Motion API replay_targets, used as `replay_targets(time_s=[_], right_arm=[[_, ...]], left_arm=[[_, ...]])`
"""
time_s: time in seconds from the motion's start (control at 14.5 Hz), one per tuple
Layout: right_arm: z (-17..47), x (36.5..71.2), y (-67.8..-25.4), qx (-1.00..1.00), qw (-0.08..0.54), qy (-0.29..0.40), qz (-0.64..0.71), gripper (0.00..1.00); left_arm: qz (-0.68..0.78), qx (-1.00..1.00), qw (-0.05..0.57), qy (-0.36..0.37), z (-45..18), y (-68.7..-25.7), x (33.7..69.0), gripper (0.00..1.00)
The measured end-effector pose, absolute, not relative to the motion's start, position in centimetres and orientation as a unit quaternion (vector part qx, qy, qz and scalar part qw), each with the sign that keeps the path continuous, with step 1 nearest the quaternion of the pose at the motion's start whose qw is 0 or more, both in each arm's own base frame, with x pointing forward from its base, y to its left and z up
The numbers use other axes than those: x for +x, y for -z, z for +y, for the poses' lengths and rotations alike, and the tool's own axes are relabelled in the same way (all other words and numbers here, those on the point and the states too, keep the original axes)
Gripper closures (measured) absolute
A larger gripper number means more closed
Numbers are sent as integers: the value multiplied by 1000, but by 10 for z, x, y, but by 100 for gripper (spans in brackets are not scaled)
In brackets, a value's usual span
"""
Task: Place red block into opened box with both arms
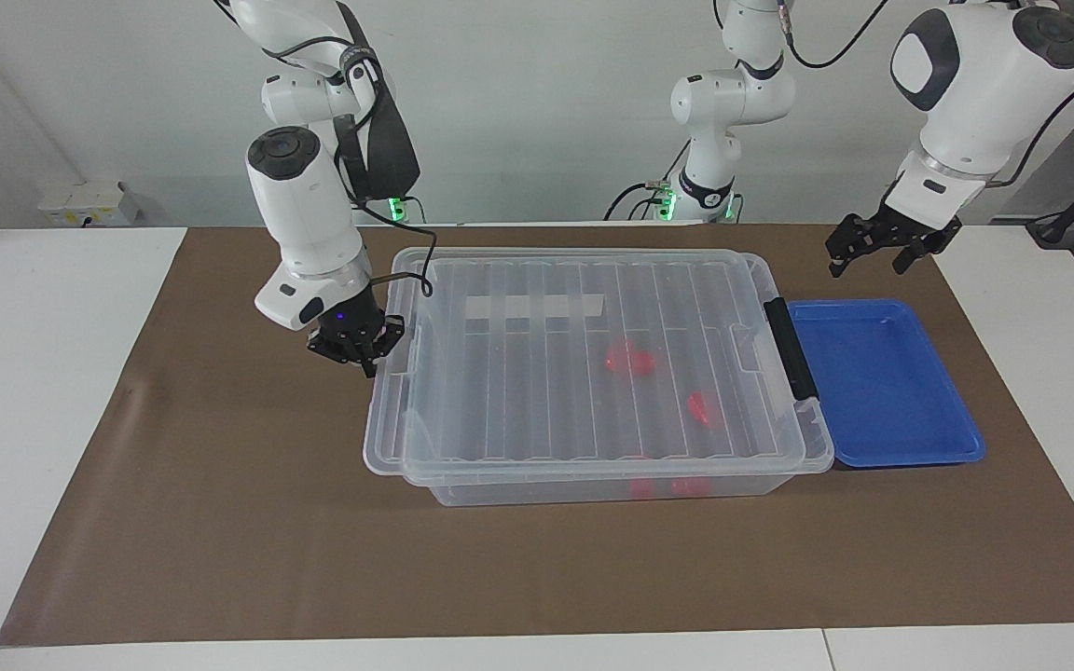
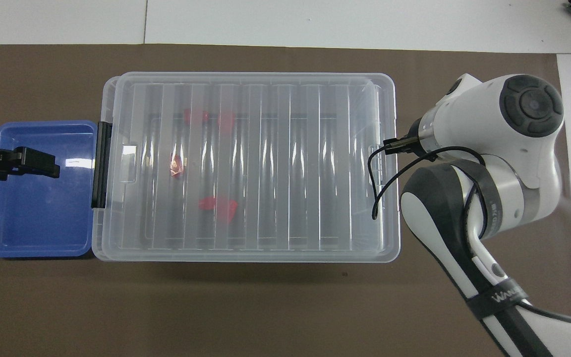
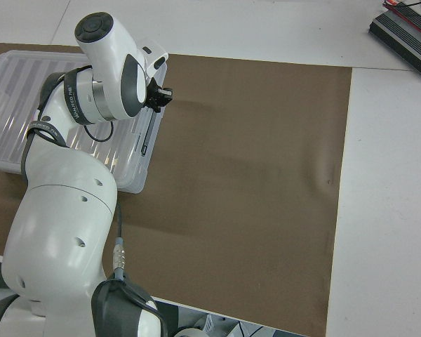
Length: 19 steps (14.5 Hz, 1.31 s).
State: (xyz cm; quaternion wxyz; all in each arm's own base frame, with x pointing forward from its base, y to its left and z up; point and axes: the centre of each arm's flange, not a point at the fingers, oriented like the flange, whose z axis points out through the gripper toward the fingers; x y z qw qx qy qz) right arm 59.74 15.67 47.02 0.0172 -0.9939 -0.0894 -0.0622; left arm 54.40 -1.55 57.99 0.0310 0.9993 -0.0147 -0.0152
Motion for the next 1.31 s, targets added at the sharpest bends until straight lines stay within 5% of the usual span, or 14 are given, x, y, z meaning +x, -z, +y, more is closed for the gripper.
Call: replay_targets(time_s=[0.9,1.31], right_arm=[[165,595,-474,-993,22,62,-94,99],[98,588,-518,-997,16,56,-42,99]], left_arm=[[-20,999,31,7,-21,-587,541,0],[-23,999,31,7,-25,-587,541,0]])
